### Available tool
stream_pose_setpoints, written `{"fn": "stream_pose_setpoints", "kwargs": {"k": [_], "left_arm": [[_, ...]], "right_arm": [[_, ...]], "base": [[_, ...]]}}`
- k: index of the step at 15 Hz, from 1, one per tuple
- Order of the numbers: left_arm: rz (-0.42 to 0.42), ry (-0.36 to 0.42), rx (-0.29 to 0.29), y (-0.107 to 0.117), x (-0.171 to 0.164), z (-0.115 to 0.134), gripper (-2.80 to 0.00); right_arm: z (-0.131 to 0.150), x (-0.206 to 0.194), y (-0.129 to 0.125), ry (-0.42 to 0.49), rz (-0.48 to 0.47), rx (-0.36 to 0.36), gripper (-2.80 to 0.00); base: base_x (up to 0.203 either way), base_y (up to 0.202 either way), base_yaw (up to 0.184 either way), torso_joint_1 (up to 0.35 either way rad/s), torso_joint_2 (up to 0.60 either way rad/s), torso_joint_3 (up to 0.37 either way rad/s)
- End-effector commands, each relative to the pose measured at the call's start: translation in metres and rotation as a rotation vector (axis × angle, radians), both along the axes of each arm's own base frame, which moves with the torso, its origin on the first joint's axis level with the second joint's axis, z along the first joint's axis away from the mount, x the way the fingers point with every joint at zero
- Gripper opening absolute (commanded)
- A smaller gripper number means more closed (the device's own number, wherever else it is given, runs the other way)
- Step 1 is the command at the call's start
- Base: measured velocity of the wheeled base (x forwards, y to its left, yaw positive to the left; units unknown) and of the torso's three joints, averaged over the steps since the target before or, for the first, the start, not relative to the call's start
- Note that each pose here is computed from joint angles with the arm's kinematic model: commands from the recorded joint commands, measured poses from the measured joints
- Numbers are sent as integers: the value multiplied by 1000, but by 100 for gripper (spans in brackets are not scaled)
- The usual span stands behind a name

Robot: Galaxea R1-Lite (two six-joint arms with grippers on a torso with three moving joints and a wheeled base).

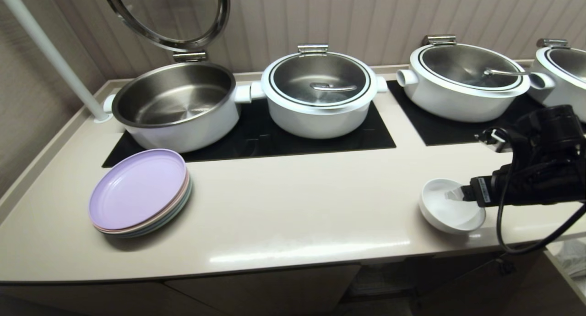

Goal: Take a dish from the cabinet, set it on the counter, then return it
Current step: Pick up the bowl from the table

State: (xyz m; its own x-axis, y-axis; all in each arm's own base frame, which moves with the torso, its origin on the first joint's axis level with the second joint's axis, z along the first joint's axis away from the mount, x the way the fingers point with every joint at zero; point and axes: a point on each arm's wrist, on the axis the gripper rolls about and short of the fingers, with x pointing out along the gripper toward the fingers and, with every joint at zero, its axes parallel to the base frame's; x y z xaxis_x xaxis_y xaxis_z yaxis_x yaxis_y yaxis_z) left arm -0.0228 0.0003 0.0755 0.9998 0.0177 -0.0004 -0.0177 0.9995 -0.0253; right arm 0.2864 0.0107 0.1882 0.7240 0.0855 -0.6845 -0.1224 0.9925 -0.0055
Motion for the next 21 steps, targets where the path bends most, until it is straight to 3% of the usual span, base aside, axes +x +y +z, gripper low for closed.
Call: {"fn": "stream_pose_setpoints", "kwargs": {"k": [1, 10, 14, 21], "left_arm": [[1, 0, -1, 0, 0, 0, -280], [1, 0, -1, 0, 0, 0, -280], [1, 0, -1, 0, 0, 0, -280], [1, 0, -1, 0, 0, 0, -280]], "right_arm": [[-9, 7, 2, 29, 5, 0, 0], [-23, 16, 2, 72, 3, -8, 0], [-24, 27, 2, 32, -15, 12, 0], [-28, 31, 2, 42, -30, 27, 0]], "base": [[0, 0, 0, 0, 0, 0], [0, 0, 0, 0, 0, 0], [0, 0, 0, 0, 0, 0], [0, 0, 0, 0, 0, 0]]}}
